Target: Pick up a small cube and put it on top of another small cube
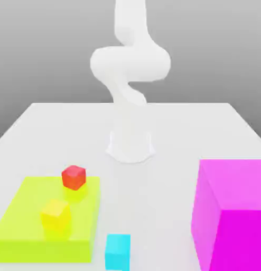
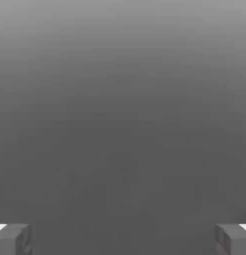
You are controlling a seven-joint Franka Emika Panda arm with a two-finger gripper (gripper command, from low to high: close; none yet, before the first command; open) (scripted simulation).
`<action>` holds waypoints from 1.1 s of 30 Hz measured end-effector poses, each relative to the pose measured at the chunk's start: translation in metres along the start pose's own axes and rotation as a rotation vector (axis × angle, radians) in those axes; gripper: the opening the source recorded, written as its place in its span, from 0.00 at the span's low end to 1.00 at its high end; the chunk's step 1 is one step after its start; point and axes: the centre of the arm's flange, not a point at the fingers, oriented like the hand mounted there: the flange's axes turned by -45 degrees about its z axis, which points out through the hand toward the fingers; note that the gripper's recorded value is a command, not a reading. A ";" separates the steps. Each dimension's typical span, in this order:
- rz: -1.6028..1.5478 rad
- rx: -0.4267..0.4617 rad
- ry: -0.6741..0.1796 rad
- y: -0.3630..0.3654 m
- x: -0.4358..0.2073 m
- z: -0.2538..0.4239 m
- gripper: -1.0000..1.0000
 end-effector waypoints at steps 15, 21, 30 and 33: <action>-0.013 0.043 -0.571 -0.205 -0.308 0.244 0.50; -0.049 -0.027 -0.718 -0.216 -0.445 0.266 0.50; -0.050 -0.028 -0.725 -0.212 -0.482 0.300 0.00; -0.050 -0.027 -0.724 -0.211 -0.484 0.302 0.00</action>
